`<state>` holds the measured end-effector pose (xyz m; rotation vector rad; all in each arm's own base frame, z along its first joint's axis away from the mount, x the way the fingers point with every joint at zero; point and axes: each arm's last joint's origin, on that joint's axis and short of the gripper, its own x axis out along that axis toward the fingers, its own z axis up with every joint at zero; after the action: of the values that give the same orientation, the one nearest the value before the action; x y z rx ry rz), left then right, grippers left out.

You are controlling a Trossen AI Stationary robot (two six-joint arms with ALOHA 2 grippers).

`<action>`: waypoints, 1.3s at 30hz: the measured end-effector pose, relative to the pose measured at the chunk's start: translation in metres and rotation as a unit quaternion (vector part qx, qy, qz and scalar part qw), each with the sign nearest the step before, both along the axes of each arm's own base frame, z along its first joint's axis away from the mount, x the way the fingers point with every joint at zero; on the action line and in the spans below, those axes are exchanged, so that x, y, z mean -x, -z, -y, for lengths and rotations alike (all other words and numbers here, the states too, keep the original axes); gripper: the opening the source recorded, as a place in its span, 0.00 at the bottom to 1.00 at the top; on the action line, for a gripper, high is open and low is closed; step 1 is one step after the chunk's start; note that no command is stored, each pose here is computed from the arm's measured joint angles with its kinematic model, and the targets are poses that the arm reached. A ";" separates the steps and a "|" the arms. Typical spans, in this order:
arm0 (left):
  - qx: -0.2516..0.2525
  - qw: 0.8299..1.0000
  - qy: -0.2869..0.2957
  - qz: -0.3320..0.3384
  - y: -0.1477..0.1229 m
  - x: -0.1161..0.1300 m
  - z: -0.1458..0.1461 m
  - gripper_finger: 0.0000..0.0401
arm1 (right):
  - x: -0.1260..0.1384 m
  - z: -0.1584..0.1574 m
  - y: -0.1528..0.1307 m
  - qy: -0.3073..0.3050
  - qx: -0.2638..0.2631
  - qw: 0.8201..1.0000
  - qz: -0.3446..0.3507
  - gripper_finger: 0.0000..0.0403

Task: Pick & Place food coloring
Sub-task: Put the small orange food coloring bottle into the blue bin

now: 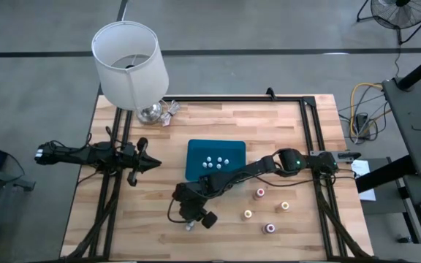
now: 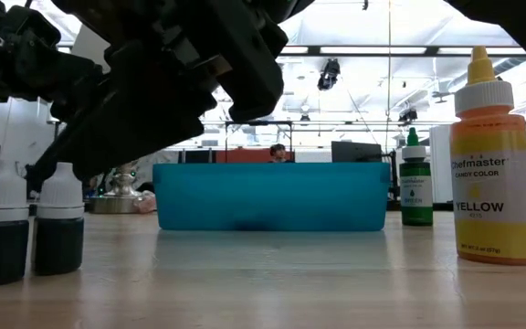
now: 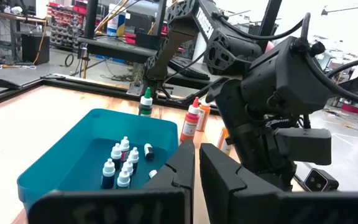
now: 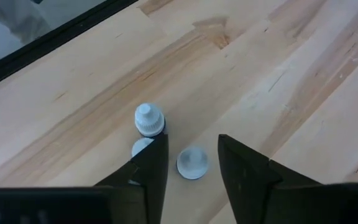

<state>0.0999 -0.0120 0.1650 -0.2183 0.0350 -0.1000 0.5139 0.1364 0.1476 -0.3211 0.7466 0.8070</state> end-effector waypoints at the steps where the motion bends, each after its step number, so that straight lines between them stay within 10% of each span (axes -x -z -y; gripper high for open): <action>1: 0.000 1.000 0.000 0.000 0.000 0.000 0.000 0.00 | 0.000 0.000 0.001 0.000 0.000 1.000 -0.002 0.33; 39: 0.000 1.000 0.000 0.000 0.000 0.000 0.000 0.00 | 0.001 0.000 0.007 -0.012 -0.009 1.000 0.008 0.26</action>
<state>0.0999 -0.0120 0.1650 -0.2183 0.0344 -0.1001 0.5134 0.1360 0.1411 -0.3198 0.7210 0.8317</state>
